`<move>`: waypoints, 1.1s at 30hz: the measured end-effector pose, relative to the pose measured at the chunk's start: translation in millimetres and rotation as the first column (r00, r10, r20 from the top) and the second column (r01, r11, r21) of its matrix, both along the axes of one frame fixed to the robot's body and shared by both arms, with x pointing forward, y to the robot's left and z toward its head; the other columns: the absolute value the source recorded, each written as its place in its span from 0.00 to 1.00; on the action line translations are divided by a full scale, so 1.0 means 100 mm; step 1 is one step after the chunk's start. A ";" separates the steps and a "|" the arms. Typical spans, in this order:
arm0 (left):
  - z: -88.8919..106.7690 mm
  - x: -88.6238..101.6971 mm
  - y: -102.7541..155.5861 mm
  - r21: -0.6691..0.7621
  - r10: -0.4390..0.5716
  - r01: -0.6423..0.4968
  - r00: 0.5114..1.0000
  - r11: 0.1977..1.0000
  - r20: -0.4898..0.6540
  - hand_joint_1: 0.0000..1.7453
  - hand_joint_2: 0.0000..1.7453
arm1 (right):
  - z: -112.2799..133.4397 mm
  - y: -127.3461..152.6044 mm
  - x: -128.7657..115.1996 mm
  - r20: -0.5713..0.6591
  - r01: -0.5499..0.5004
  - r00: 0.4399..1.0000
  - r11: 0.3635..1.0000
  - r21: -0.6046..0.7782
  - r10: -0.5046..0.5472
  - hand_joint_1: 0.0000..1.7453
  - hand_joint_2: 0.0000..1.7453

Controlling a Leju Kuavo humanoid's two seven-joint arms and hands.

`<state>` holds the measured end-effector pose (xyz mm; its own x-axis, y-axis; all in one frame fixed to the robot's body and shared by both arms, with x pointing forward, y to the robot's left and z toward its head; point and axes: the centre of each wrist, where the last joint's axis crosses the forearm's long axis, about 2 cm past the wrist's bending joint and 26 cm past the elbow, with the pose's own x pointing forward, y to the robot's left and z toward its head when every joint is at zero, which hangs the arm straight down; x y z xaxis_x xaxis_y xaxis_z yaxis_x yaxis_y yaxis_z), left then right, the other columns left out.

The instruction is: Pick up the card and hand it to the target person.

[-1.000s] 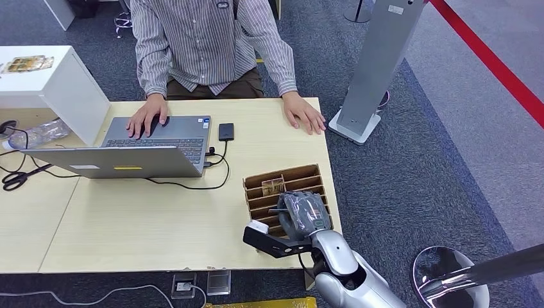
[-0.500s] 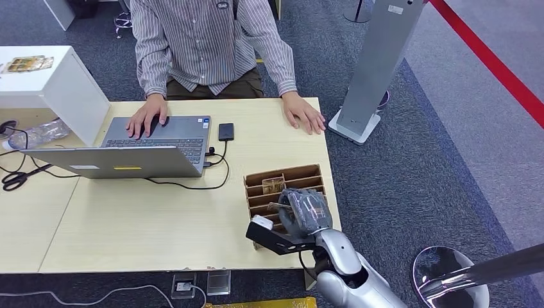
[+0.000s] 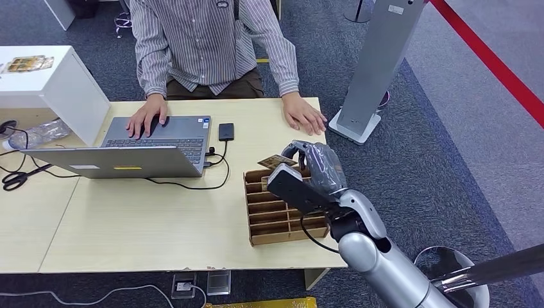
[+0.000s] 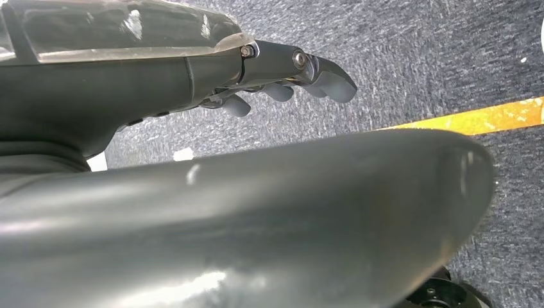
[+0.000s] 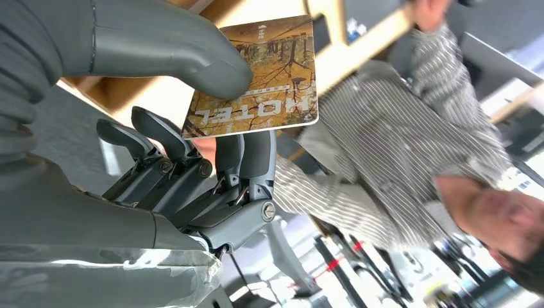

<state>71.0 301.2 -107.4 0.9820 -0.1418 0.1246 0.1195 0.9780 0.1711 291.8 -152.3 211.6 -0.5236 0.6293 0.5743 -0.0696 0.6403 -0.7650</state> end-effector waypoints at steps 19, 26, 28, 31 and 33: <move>0.04 0.22 -0.03 -0.003 -0.063 0.063 0.998 0.998 0.012 0.00 0.00 | 0.01 0.16 0.73 0.295 0.031 0.954 0.996 0.084 -0.054 1.00 1.00; 0.04 0.22 -0.04 -0.033 -0.082 0.082 0.997 0.996 0.004 0.00 0.50 | -0.14 0.16 0.83 0.238 0.073 0.968 0.996 0.057 -0.085 0.00 1.00; 0.04 0.22 -0.04 -0.043 -0.086 0.087 0.996 0.995 0.016 0.00 0.00 | -0.18 0.15 0.84 0.221 0.084 0.971 0.995 0.050 -0.093 0.00 1.00; 0.04 0.22 -0.04 -0.040 -0.081 0.081 0.997 0.996 0.020 0.00 0.00 | -0.23 0.14 0.84 0.202 0.095 0.974 0.995 0.044 -0.102 0.00 1.00; 0.04 0.21 -0.04 -0.034 -0.075 0.075 0.997 0.997 0.021 0.00 0.00 | -0.25 0.14 0.84 0.189 0.097 0.976 0.994 0.045 -0.104 0.00 1.00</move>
<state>92.2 297.7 -103.6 0.9661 -0.2102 0.1497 0.1897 0.9717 0.1405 376.2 -138.6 186.8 -0.5607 0.6656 0.4926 0.1418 0.6633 -0.7348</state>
